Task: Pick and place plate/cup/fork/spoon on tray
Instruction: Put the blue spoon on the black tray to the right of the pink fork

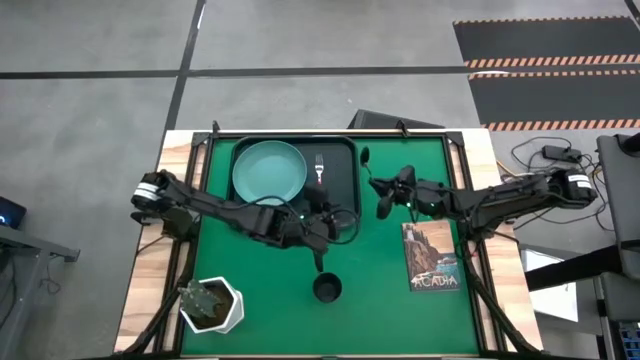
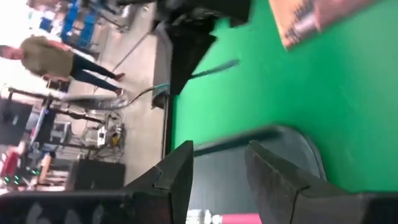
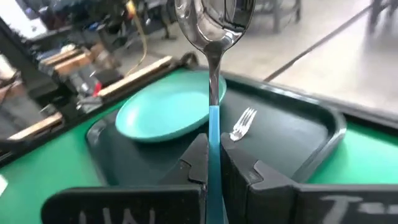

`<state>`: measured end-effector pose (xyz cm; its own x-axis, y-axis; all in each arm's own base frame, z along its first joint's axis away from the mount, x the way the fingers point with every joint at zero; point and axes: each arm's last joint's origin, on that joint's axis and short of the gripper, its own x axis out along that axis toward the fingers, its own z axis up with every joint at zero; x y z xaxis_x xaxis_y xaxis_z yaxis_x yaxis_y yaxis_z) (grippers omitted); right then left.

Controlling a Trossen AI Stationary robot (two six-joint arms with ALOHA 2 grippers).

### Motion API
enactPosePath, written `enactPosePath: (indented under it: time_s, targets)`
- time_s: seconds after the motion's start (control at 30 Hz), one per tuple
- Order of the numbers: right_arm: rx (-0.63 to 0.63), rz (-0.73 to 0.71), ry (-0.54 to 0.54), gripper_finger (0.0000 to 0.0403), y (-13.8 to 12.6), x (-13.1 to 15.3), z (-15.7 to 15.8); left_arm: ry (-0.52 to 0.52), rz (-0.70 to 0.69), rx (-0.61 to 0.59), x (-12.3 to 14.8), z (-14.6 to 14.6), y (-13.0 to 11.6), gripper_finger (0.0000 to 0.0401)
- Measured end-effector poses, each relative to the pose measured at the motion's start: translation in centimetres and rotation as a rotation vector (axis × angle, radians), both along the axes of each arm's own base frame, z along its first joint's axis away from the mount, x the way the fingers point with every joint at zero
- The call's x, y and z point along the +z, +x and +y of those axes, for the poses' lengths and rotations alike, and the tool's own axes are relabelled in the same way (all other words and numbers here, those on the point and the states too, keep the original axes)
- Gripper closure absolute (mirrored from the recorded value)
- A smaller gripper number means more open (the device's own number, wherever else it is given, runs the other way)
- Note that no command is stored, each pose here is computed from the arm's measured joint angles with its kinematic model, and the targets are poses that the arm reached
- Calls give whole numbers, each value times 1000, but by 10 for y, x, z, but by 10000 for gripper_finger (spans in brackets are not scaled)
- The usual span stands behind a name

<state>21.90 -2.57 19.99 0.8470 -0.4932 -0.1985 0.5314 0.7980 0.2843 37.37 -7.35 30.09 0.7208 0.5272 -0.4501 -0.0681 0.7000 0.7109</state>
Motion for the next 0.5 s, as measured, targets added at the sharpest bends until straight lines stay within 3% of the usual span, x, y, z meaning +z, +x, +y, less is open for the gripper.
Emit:
enactPosePath:
  time_s: [0.27, 0.5]
  targets:
    - [-23, -68, -142, 393, -5, 8, 30, -100, -285, -27, -12, 7, 12, 276]
    - [-97, 26, -328, 392, 3, 18, 59, -241, -618, -73, -3, 16, 17, 276]
